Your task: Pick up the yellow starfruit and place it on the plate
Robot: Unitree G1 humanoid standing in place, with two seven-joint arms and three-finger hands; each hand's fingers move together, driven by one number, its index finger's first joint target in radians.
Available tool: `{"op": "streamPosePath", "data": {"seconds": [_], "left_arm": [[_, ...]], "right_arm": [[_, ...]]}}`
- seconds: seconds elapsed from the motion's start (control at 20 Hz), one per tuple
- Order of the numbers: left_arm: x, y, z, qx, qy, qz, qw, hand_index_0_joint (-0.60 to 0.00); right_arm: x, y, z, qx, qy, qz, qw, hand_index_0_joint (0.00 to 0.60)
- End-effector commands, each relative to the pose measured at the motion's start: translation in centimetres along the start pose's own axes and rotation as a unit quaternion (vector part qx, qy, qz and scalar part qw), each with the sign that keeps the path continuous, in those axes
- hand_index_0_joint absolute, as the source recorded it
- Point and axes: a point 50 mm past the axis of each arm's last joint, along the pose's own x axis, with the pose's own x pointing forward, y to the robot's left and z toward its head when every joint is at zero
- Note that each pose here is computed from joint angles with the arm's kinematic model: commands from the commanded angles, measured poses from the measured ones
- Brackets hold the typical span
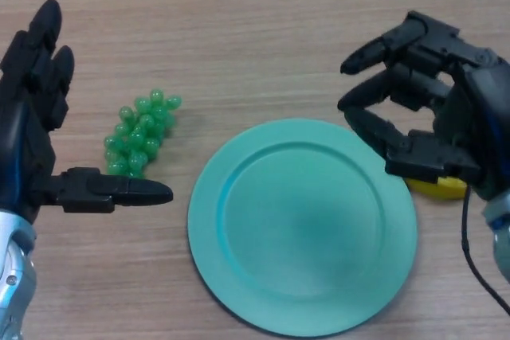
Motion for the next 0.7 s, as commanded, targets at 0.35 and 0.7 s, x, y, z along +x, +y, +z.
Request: {"op": "streamPosePath", "data": {"seconds": [0.35,0.7], "left_arm": [[0.0,0.3,3.4,0.041,-0.104,0.011,0.994,0.0],[-0.1,0.0,3.2,0.032,-0.092,-0.001,0.995,0.0]], "right_arm": [[0.1,-3.7,2.1,-0.22,-0.094,-0.063,0.9689,0.0],[1.6,-6.2,-0.6,-0.4,-0.009,-0.055,0.9148,0.0]]}}
